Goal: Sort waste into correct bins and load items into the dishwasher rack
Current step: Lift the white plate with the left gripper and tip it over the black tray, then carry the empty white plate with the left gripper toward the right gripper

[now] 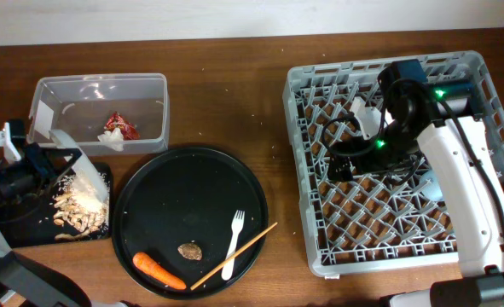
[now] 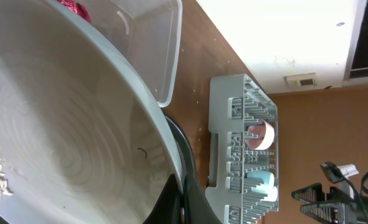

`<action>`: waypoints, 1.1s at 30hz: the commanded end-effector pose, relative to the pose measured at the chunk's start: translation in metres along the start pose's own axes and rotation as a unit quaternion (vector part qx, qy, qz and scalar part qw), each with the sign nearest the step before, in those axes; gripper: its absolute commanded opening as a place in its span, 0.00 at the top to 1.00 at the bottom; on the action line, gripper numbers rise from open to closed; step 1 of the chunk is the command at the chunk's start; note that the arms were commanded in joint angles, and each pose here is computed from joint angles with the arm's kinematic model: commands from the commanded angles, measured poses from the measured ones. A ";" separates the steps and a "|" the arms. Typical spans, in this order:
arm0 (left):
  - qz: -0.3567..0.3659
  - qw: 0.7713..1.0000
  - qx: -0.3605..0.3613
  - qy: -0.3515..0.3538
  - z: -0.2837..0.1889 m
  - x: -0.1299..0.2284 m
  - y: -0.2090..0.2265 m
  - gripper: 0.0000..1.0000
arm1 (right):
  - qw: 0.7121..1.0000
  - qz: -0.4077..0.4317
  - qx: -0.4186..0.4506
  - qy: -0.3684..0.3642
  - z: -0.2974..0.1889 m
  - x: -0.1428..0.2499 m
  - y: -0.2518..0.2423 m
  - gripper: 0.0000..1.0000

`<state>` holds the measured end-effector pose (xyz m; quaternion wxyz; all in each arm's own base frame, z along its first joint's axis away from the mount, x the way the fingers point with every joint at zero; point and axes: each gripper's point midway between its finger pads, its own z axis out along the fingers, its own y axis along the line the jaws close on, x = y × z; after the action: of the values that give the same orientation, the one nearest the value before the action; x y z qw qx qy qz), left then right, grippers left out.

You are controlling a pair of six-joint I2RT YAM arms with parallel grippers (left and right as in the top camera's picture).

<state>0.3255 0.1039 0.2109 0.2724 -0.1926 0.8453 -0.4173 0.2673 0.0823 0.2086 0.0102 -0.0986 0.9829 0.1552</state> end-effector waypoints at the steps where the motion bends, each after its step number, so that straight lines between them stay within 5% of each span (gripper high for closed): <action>1: 0.023 1.000 0.015 -0.013 -0.006 -0.002 -0.013 0.99 | 1.000 -0.006 0.005 0.001 0.000 0.002 -0.001 0.01; 6: 0.023 1.000 0.007 -0.017 -0.016 0.002 -0.009 1.00 | 1.000 -0.004 0.008 0.008 0.000 0.005 -0.002 0.01; 7: -0.101 0.989 -0.101 -0.031 -0.024 -0.005 0.039 1.00 | 1.000 -0.002 0.027 0.014 0.000 0.008 -0.008 0.01; 9: -0.037 0.999 0.008 -0.037 -0.025 -0.005 0.003 1.00 | 0.999 -0.002 0.029 0.017 -0.001 0.009 -0.009 0.01; 20: -0.041 0.999 0.002 -0.019 -0.018 0.002 0.000 1.00 | 0.999 -0.002 0.029 0.017 -0.001 0.009 -0.009 0.02; 26: 0.100 0.992 0.016 0.075 0.029 0.045 -0.076 1.00 | 0.999 -0.002 0.029 0.017 -0.001 0.009 -0.009 0.01; 29: 0.218 0.954 -0.068 0.193 0.066 0.111 -0.104 1.00 | 0.999 -0.001 0.029 0.017 0.000 0.009 -0.009 0.01; 33: 0.268 0.905 -0.212 0.252 0.113 0.155 -0.092 1.00 | 0.999 -0.002 0.029 0.017 0.000 0.009 -0.009 0.01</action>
<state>0.2838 -0.0959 0.2170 0.1378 0.1097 0.9368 -0.3022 0.2612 0.0729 0.2060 -0.0043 -0.0967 0.9869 0.1290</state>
